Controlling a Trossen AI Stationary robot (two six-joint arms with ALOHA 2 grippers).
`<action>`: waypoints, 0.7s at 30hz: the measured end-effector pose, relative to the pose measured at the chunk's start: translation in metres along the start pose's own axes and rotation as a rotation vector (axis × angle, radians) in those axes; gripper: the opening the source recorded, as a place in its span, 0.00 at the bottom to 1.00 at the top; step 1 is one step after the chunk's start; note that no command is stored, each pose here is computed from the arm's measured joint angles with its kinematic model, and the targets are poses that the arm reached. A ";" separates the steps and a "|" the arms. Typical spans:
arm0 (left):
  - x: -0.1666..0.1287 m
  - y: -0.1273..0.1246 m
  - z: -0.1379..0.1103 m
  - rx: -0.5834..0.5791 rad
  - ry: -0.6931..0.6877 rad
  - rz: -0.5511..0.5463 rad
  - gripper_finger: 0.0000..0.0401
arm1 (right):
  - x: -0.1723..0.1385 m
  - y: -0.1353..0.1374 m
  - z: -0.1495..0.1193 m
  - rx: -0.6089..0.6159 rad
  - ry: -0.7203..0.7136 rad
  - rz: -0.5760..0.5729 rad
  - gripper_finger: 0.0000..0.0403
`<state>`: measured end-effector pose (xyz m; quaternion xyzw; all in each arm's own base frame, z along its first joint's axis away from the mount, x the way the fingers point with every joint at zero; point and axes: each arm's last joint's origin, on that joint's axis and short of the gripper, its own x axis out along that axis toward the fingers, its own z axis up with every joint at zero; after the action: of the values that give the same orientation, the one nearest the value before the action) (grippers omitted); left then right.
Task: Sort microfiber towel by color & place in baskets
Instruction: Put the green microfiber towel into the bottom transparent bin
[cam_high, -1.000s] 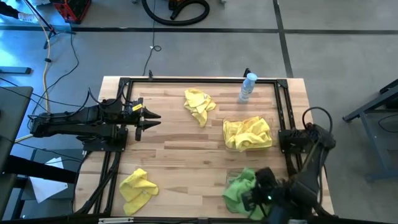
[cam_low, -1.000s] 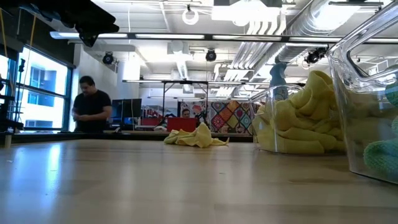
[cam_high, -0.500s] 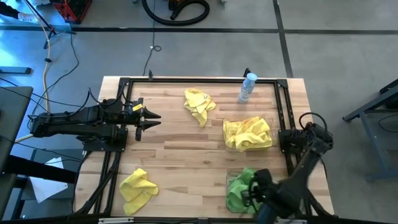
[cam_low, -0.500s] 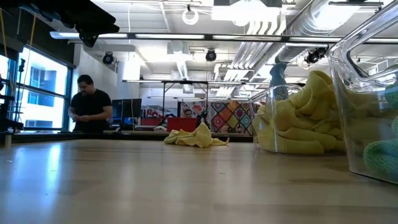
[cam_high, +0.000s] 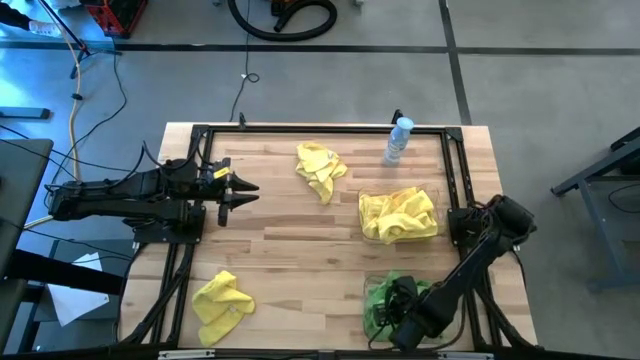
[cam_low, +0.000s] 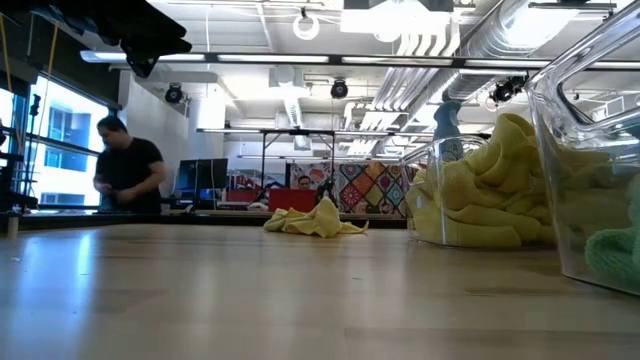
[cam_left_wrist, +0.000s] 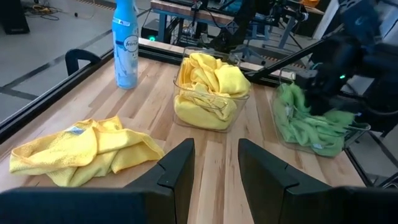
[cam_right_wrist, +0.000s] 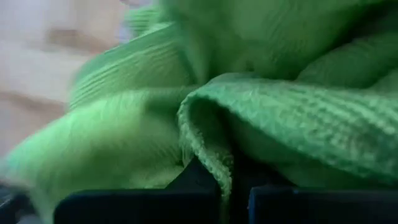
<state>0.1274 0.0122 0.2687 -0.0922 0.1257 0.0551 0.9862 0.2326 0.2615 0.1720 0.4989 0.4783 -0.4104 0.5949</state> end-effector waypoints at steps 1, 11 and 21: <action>0.000 0.000 0.000 0.000 0.001 0.000 0.28 | 0.006 -0.004 0.002 0.005 0.004 -0.011 0.00; 0.001 0.000 0.000 0.061 0.007 0.002 0.28 | 0.008 -0.002 -0.001 -0.028 0.031 0.022 0.07; 0.001 0.000 0.000 0.061 0.008 0.002 0.28 | -0.015 0.016 -0.010 -0.027 0.083 0.080 0.36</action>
<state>0.1286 0.0124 0.2678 -0.0619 0.1313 0.0518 0.9880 0.2434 0.2745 0.1898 0.5260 0.4876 -0.3589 0.5973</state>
